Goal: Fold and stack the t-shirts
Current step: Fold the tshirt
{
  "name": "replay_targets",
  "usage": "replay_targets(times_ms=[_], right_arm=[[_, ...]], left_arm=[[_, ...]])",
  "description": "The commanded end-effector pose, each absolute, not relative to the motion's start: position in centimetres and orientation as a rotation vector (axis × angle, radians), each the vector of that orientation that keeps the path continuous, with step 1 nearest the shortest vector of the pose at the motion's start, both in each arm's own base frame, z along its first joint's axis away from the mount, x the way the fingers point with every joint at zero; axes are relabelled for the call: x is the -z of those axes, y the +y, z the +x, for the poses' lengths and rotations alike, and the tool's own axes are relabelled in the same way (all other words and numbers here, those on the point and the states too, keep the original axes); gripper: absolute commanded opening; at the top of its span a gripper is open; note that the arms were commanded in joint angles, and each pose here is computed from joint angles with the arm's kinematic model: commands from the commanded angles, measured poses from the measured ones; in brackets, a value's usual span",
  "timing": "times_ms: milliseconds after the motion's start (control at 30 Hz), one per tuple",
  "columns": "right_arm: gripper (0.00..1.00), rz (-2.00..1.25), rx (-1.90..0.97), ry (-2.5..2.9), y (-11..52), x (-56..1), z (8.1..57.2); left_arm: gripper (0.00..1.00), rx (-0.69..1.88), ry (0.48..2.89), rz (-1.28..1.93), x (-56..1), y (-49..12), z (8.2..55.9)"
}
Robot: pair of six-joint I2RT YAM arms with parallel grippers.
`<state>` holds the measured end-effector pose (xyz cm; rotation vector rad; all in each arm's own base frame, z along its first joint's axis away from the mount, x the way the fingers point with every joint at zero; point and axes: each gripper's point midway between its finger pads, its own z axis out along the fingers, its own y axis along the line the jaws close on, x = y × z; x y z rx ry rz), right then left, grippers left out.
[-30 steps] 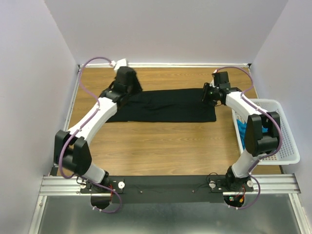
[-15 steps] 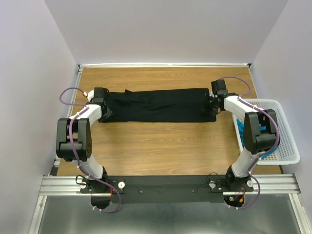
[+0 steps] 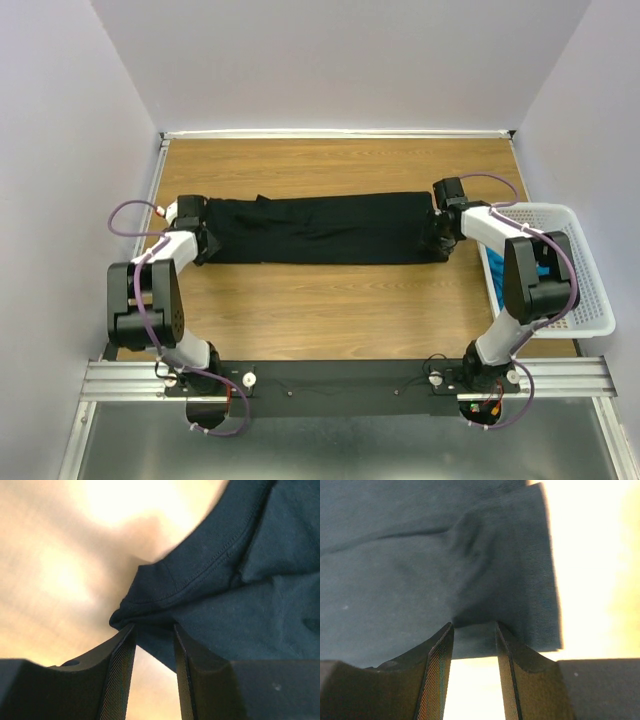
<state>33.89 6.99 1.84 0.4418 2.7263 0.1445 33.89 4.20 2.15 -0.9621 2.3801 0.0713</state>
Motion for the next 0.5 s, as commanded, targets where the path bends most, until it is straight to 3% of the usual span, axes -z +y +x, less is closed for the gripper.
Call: replay_targets(times_ms=[0, 233, 300, 467], right_arm=[[0.47, 0.486, 0.123, 2.883, 3.6, -1.4, 28.1], [0.48, 0.174, -0.136, 2.692, 9.0, -9.5, 34.7], [0.48, 0.001, -0.358, 2.646, 14.4, -11.1, 35.9], [0.48, -0.174, -0.606, 2.557, 21.5, -12.3, 37.4]], left_arm=[[0.46, -0.138, 2.56, -1.042, -0.2, 4.1, 26.6], [0.75, -0.057, 2.395, -0.808, -7.7, 3.7, 31.2], [0.76, -0.056, 2.303, -0.652, -11.8, 2.8, 34.6], [0.75, 0.07, 2.229, -0.425, -14.4, 0.4, 39.6]])
